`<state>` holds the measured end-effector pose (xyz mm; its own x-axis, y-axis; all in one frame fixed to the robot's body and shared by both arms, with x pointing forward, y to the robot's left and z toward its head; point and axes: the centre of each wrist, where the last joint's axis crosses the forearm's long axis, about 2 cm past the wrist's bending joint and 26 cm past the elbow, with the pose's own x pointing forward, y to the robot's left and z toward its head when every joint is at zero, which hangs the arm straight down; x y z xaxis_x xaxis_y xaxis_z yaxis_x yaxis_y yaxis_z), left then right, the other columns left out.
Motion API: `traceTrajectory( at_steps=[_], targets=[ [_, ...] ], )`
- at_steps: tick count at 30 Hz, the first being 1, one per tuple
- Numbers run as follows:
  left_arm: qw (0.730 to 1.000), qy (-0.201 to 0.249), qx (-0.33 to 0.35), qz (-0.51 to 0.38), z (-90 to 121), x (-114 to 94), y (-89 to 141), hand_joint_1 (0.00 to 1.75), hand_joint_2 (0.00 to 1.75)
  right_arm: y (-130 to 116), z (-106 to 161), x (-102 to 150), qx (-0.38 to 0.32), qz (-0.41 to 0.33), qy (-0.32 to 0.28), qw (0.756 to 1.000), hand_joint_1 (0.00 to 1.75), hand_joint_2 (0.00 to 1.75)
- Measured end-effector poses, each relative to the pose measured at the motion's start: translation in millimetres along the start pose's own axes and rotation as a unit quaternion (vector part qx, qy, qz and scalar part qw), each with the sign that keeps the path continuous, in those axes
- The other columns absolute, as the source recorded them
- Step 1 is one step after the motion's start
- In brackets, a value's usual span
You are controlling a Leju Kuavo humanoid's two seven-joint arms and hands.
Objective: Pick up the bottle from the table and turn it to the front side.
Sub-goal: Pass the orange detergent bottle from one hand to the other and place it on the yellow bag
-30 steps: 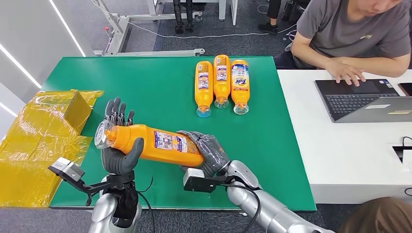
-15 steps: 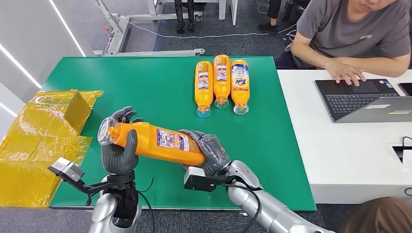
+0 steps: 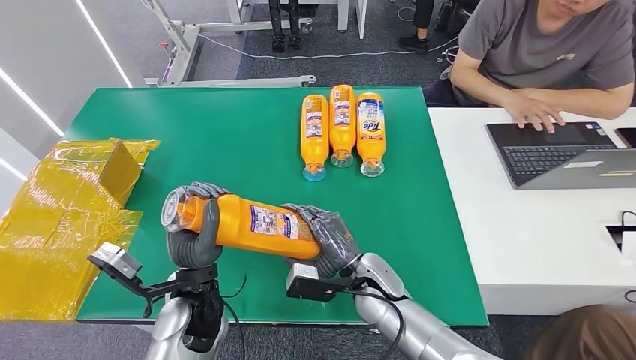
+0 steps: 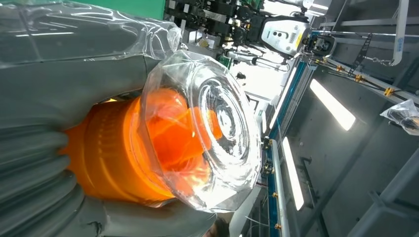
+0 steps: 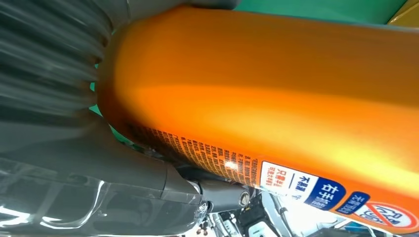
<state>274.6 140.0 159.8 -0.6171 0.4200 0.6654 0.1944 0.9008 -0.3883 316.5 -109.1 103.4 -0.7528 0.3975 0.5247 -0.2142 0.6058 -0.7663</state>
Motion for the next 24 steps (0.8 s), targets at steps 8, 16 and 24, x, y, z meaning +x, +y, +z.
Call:
traceTrajectory(
  at_steps=[8, 16, 24],
  targets=[
    [0.999, 0.017, -0.005, -0.034, 7, -7, 1, 1.75, 1.75, 3, 1, 4, -0.014, 0.006, -0.005, 1.000, 0.00, 1.75],
    [0.998, 0.025, 0.001, -0.050, 10, -10, 4, 1.75, 1.75, 3, 3, 5, -0.048, -0.013, -0.011, 0.999, 0.00, 1.75],
    [0.991, 0.017, 0.000, -0.129, 13, -10, 12, 1.75, 1.75, 3, 3, 19, -0.162, -0.079, -0.019, 0.984, 0.00, 1.75]
  ],
)
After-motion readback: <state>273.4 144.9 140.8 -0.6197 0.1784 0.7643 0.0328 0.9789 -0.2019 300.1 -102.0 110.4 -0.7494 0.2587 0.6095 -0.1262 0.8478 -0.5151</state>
